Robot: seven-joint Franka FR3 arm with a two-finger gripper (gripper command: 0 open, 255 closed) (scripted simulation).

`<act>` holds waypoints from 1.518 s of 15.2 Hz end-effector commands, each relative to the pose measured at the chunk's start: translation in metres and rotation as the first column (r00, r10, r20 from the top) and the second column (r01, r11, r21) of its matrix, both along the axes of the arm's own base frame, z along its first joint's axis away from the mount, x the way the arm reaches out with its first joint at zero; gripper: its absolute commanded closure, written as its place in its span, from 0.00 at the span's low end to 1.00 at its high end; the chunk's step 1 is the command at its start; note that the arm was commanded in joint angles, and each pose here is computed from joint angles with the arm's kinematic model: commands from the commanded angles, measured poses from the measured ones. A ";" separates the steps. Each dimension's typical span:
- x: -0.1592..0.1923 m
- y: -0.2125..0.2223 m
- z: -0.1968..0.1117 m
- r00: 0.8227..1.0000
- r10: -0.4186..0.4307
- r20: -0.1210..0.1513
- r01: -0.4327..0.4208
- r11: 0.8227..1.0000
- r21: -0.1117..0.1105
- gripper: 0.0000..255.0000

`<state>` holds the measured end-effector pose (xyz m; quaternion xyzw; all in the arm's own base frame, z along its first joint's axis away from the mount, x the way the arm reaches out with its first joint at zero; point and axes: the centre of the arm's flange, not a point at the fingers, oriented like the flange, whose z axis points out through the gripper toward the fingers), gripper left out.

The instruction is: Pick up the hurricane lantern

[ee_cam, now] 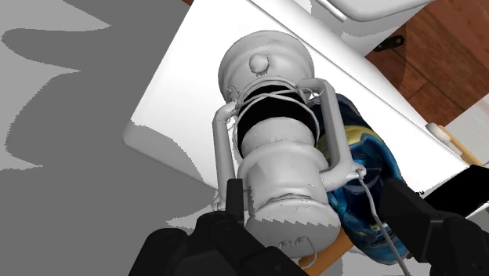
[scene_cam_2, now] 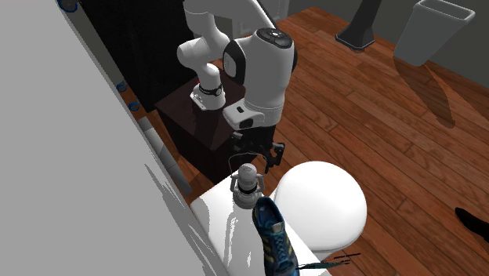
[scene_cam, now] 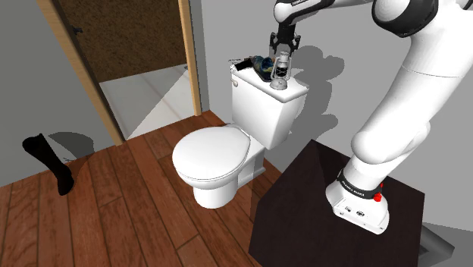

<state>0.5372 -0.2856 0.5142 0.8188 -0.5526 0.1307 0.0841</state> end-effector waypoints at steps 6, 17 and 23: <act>0.001 0.000 -0.001 1.000 0.000 -0.001 0.000 1.000 0.001 1.00; 0.000 0.000 0.052 1.000 0.000 -0.001 0.000 1.000 0.001 1.00; 0.000 0.001 0.079 1.000 0.000 -0.001 0.000 1.000 0.001 1.00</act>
